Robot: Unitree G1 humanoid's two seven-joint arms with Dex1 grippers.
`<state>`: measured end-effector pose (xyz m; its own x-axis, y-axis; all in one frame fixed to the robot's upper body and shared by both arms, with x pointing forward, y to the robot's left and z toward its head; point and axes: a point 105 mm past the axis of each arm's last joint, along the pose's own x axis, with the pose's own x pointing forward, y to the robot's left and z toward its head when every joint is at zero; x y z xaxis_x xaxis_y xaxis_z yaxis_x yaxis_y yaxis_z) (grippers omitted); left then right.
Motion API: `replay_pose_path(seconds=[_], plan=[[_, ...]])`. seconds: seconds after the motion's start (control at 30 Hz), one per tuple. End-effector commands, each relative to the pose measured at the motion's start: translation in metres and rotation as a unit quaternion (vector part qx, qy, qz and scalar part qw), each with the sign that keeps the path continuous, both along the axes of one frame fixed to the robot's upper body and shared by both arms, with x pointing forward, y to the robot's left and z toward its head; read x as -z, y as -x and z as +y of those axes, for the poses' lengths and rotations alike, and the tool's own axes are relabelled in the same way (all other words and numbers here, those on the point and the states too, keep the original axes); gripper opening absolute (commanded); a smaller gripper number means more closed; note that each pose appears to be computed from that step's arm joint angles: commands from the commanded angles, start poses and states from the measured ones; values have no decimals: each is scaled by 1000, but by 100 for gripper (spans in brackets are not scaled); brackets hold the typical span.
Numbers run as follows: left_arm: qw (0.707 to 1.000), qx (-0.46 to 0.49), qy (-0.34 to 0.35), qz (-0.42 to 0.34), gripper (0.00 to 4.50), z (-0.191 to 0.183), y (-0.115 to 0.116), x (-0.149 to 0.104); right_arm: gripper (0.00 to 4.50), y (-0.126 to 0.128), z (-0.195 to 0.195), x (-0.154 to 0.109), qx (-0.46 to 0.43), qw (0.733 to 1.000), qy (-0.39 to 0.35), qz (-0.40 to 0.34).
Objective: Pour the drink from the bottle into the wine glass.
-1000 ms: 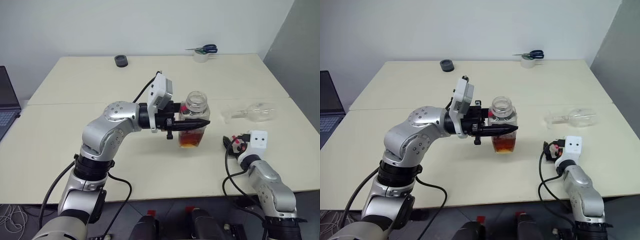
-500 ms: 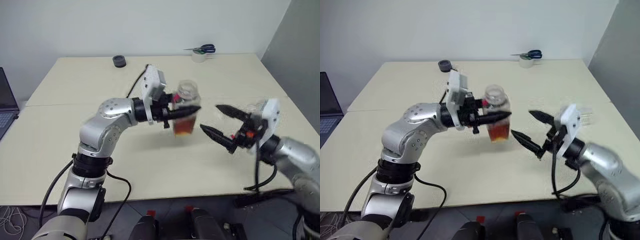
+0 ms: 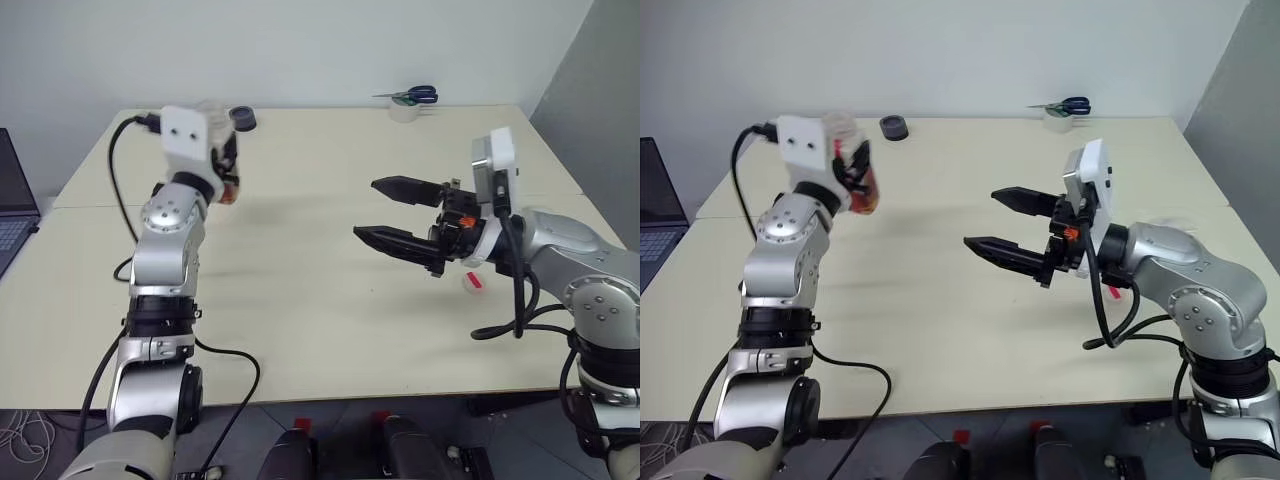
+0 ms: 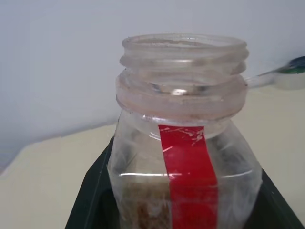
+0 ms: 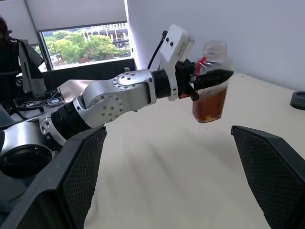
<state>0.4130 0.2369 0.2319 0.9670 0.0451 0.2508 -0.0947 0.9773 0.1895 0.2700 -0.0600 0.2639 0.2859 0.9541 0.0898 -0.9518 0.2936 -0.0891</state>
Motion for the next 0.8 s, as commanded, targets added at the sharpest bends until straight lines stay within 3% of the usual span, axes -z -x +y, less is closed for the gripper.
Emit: replay_pose_path(seconds=[0.03,0.2,0.67,0.8], plan=[[998,-32,30,-37,182,15,6,3,446,6,6,-9,-18,999,-9,-32],[997,-33,66,-15,182,27,8,37,446,6,8,-9,-21,999,-14,-35],[995,-7,95,3,182,33,11,55,446,9,10,-14,-15,999,-19,-38],[995,-8,95,5,303,33,12,57,450,9,10,-16,-13,999,-21,-37]])
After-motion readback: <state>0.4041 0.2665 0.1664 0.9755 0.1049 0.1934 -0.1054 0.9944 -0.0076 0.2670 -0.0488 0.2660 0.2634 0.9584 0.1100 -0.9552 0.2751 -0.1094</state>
